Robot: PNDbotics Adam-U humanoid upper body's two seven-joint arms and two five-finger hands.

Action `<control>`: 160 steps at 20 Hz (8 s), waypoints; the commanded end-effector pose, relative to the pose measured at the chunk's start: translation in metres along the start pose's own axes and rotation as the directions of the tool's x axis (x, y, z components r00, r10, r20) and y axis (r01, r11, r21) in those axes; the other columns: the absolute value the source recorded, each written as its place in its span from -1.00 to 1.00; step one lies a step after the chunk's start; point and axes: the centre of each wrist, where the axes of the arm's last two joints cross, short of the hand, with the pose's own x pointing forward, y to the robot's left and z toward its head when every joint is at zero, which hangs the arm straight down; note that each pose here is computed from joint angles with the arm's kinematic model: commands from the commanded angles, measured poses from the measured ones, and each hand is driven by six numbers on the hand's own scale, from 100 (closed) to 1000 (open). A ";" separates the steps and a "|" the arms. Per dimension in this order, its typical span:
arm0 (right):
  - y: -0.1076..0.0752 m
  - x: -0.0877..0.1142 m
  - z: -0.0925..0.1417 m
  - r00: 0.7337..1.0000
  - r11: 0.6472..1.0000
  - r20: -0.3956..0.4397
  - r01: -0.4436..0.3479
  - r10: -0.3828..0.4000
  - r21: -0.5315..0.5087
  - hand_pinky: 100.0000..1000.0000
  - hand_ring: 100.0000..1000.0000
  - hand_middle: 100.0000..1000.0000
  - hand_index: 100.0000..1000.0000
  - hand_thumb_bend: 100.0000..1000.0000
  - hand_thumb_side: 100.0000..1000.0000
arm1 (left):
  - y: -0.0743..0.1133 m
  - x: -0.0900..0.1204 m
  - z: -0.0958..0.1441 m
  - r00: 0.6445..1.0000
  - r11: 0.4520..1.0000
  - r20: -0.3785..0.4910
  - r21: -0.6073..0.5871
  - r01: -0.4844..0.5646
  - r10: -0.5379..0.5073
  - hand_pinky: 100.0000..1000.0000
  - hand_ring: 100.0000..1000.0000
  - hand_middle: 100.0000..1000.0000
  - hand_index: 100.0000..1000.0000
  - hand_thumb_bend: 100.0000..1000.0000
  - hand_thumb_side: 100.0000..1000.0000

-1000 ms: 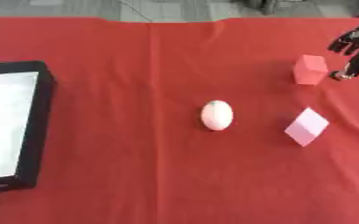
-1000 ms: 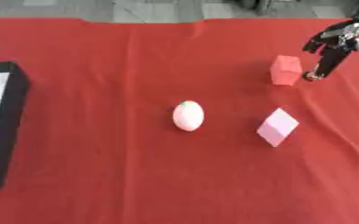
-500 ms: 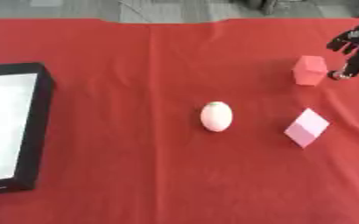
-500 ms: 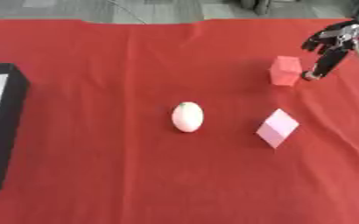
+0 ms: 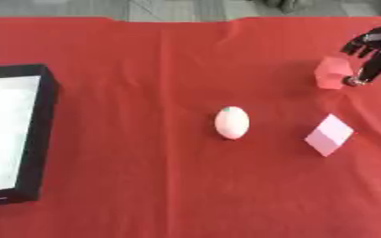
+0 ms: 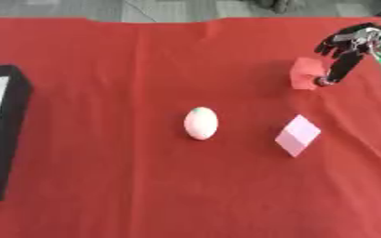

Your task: Pick up the objects with one hand, pass them to the other hand, and then place them into the box on the other side of the table.

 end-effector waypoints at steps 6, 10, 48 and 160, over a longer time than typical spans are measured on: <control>-0.014 0.000 0.005 1.000 0.998 -0.017 -0.025 0.024 -0.059 0.93 0.89 0.85 0.89 -0.50 -1.00 | 0.000 0.010 -0.003 0.999 1.000 0.031 -0.021 0.017 -0.016 0.73 0.76 0.56 0.43 -0.45 0.48; -0.014 0.001 0.004 0.999 0.998 -0.017 -0.030 0.029 -0.056 0.93 0.89 0.85 0.89 -0.50 -1.00 | 0.000 0.010 -0.003 0.999 1.000 0.030 -0.024 0.017 -0.016 0.73 0.76 0.56 0.43 -0.45 0.48; -0.012 0.001 0.013 0.994 0.962 0.052 0.106 -0.096 -0.253 0.73 0.57 0.33 0.35 -1.00 -1.00 | -0.003 0.009 -0.004 1.000 0.999 0.023 -0.042 0.014 -0.013 0.74 0.78 0.57 0.43 -0.49 0.51; 0.209 0.325 0.112 0.540 0.826 0.826 0.532 -0.163 -0.184 0.38 0.23 0.23 0.22 -1.00 -0.16 | -0.126 0.052 -0.072 0.297 -0.047 0.551 -0.525 0.850 -0.780 0.70 0.77 0.60 0.73 -0.51 -0.85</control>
